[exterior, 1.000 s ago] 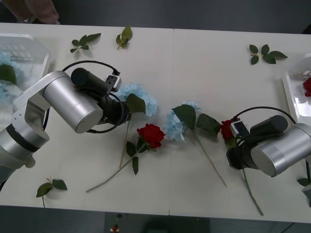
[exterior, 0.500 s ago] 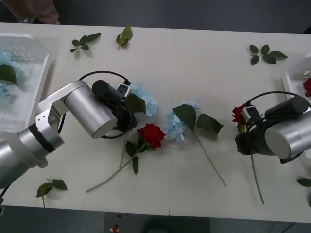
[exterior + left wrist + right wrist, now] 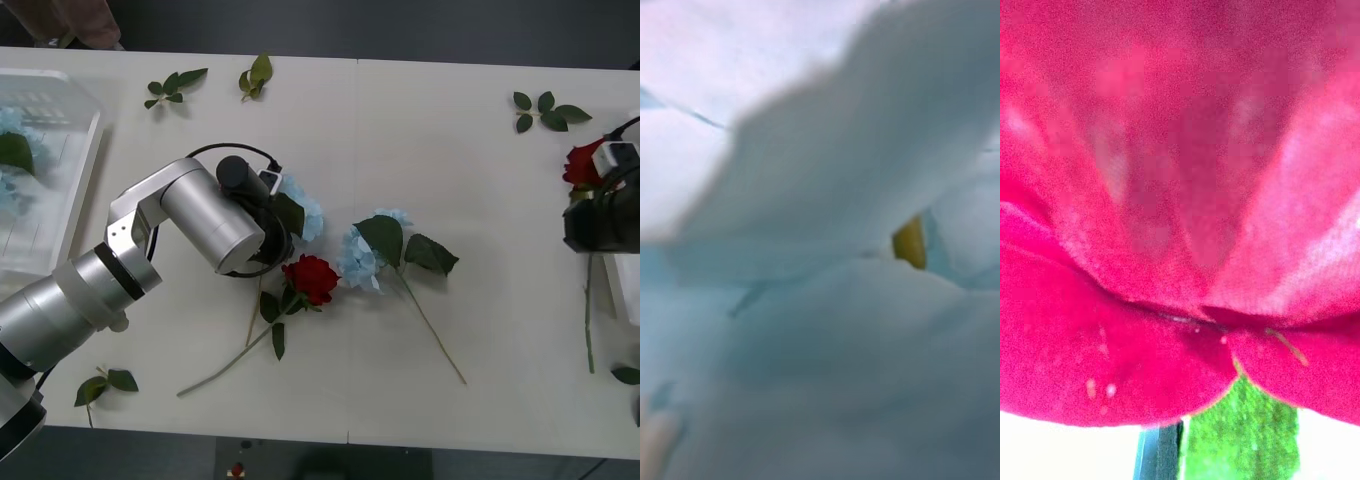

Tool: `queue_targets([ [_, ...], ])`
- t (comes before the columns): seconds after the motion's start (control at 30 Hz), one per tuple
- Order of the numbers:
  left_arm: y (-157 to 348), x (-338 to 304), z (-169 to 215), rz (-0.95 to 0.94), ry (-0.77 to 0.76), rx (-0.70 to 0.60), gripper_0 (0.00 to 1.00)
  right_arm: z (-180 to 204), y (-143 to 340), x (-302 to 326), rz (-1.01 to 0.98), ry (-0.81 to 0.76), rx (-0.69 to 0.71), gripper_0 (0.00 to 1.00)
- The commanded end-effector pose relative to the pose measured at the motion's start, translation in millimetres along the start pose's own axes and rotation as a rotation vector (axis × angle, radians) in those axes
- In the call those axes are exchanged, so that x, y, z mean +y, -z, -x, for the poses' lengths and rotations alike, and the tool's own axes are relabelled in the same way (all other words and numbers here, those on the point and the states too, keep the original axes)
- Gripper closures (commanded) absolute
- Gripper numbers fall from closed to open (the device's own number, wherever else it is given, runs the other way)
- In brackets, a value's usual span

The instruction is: Put the red flowers into the right box and the blue flowers into the left box

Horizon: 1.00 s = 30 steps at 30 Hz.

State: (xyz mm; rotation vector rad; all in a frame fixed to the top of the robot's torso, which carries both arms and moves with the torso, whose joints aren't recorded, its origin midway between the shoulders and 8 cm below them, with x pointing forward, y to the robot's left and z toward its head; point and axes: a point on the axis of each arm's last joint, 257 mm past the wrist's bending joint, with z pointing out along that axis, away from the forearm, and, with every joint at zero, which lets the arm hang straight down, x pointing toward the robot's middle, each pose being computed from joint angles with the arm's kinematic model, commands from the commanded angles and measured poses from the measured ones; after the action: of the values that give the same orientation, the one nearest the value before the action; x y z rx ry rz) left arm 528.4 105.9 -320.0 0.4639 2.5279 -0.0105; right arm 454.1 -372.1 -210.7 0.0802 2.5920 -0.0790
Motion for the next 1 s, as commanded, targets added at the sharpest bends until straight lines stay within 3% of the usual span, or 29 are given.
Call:
queue_targets([
  [0.03, 6, -8, 14, -0.007, 0.001, -0.031, 0.03, 31, 37, -33, -0.069, -0.021, -0.062, 1.00],
  [0.43, -1, -7, 1, -0.002, 0.021, -0.005, 0.18, 63, 71, -132, -0.155, -0.093, -0.041, 1.00],
  [0.53, -2, -7, 2, -0.004, 0.024, -0.011, 0.38, 72, 77, -153, -0.160, -0.092, -0.032, 1.00],
  [0.6, -3, -7, 2, -0.003, 0.027, -0.010, 0.44, 75, 79, -164, -0.161, -0.097, -0.022, 1.00],
  [0.73, -3, -8, 0, -0.005, 0.028, -0.007, 0.66, 86, 79, -194, -0.176, -0.074, -0.021, 1.00],
  [0.83, -3, -8, 1, -0.005, 0.033, -0.010, 0.90, 94, 73, -217, -0.180, -0.060, -0.037, 1.00],
  [0.93, -3, -9, 2, -0.011, 0.039, -0.016, 0.99, 95, 62, -239, -0.189, -0.054, -0.053, 1.00],
  [1.0, -3, -8, 2, -0.012, 0.045, -0.015, 1.00, 93, 54, -252, -0.201, -0.043, -0.063, 1.00],
])
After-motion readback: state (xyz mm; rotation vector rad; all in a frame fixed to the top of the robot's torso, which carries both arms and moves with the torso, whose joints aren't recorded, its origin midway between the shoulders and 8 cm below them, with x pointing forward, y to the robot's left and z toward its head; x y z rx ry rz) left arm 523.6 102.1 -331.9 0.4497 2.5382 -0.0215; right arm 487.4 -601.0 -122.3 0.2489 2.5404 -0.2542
